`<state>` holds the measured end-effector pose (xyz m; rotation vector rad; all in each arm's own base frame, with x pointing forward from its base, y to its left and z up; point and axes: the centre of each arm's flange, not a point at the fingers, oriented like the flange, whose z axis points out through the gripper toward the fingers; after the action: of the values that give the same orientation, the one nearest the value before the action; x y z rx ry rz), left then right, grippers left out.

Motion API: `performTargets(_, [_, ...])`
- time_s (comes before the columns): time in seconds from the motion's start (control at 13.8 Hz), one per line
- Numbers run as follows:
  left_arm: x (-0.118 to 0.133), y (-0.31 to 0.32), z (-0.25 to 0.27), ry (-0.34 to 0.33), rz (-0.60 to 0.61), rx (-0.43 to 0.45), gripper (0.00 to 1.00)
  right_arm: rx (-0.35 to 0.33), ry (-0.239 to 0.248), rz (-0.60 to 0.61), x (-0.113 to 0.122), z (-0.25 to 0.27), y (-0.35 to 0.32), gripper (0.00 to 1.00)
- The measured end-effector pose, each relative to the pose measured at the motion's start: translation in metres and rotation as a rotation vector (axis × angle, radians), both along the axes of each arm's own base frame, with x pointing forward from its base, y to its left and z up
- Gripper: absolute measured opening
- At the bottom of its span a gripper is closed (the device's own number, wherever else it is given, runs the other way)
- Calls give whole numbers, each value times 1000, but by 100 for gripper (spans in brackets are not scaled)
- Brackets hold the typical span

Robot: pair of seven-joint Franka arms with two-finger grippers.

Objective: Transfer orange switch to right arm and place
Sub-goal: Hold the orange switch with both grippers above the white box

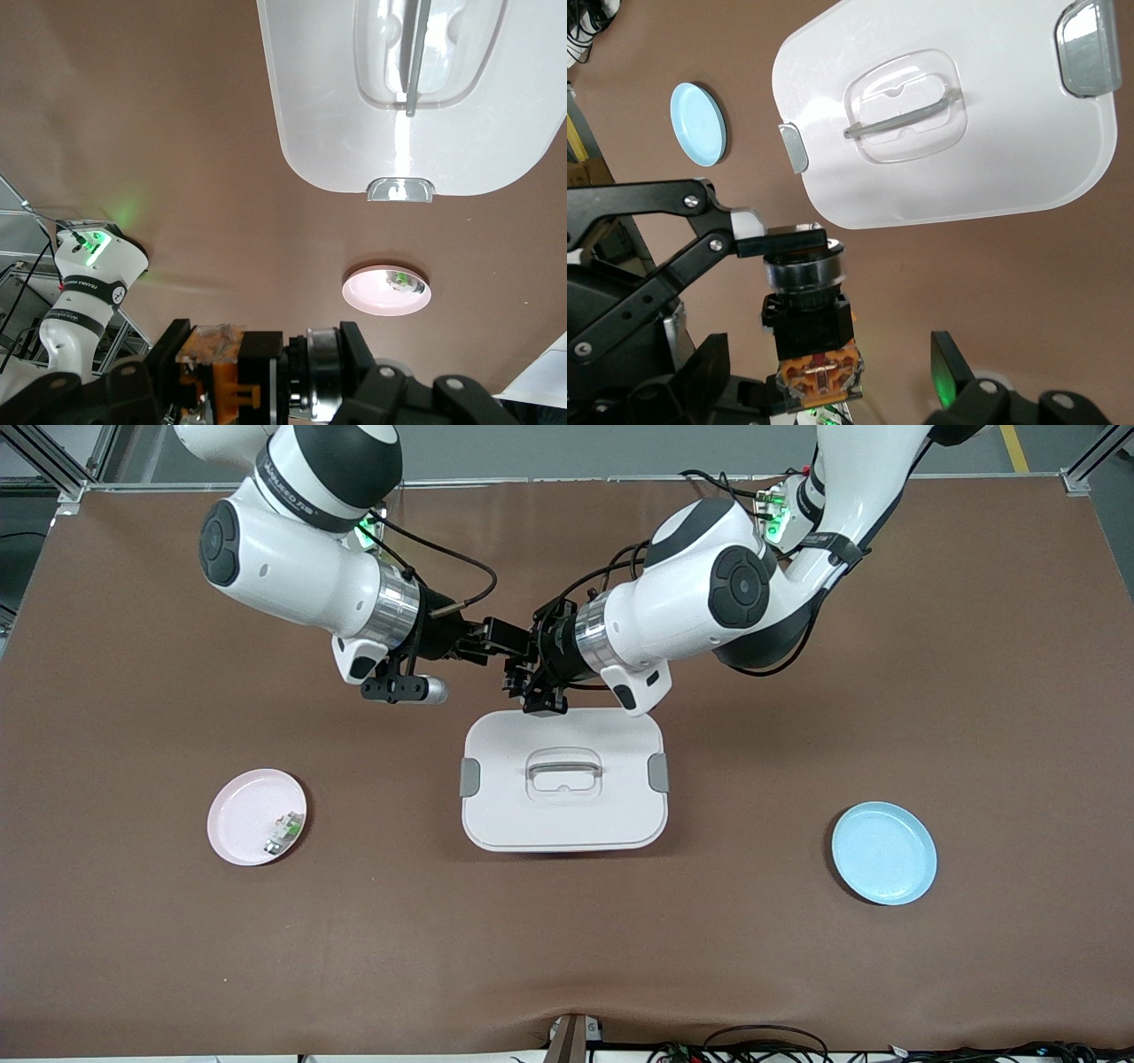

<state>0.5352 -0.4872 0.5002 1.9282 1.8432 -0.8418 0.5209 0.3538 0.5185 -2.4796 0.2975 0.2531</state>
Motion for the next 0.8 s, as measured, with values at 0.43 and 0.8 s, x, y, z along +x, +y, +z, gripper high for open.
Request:
performTargets(0.43, [0, 0, 0, 0, 0, 0, 72, -5, 7, 12, -4, -6, 8, 100])
performTargets(0.8, [0, 0, -1, 1, 0, 1, 72, -6, 9, 14, -5, -8, 8, 80])
